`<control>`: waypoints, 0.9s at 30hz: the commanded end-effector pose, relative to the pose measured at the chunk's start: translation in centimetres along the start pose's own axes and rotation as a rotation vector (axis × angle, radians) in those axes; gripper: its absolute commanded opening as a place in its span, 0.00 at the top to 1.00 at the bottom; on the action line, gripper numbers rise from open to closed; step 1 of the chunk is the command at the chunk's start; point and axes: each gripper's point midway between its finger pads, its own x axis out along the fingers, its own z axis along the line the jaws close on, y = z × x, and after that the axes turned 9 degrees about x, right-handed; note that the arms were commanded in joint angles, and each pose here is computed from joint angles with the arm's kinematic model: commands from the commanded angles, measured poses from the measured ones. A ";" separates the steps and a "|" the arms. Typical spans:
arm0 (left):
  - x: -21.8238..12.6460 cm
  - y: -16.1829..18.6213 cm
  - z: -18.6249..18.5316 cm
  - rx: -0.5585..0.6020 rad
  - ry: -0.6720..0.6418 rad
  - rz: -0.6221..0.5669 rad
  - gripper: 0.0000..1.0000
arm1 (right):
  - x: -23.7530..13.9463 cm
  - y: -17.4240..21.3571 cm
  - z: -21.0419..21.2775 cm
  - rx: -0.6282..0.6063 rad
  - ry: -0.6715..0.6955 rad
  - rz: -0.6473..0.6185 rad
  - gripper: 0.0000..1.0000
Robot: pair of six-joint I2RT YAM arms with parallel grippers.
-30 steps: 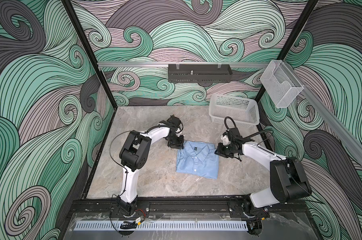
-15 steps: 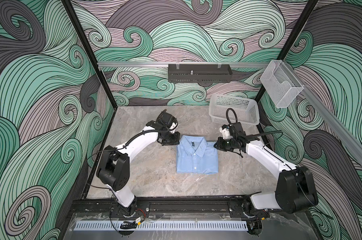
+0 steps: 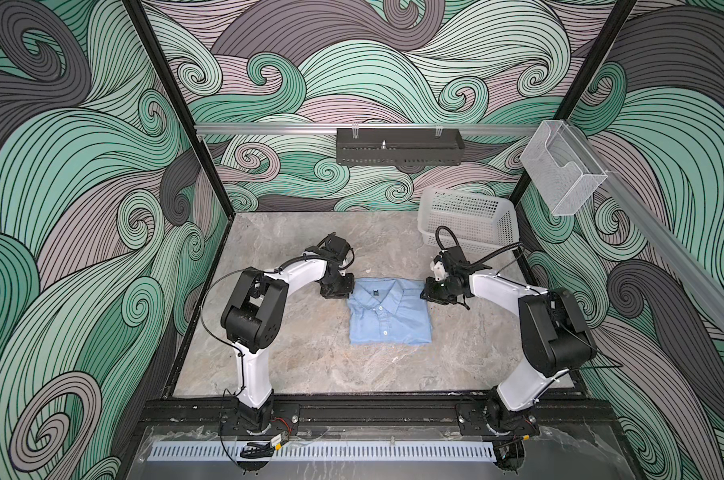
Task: Fold and stack the long sleeve shirts
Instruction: 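Press and square the folded shirt's sides with both grippers, then grasp the folded shirt with the left gripper and slide it toward the far corner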
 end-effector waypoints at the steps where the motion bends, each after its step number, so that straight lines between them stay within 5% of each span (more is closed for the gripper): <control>1: -4.2 -1.5 0.4 0.000 -0.050 -0.100 0.66 | -2.7 -1.8 0.7 -0.013 0.014 -0.104 0.44; 5: -8.8 -0.4 -0.8 0.022 -0.052 -0.176 0.57 | -6.7 -1.4 0.7 -0.001 0.028 -0.174 0.29; 9: -9.8 2.5 -4.4 0.073 -0.102 -0.180 0.51 | -8.7 -0.2 0.5 0.007 0.024 -0.180 0.27; 18: -2.0 8.2 -13.7 0.084 -0.102 -0.024 0.41 | -9.0 1.9 -0.4 0.014 0.021 -0.155 0.28; 27: 3.2 7.2 -10.8 0.104 -0.362 0.025 0.27 | -9.9 1.8 -0.4 0.007 0.015 -0.172 0.28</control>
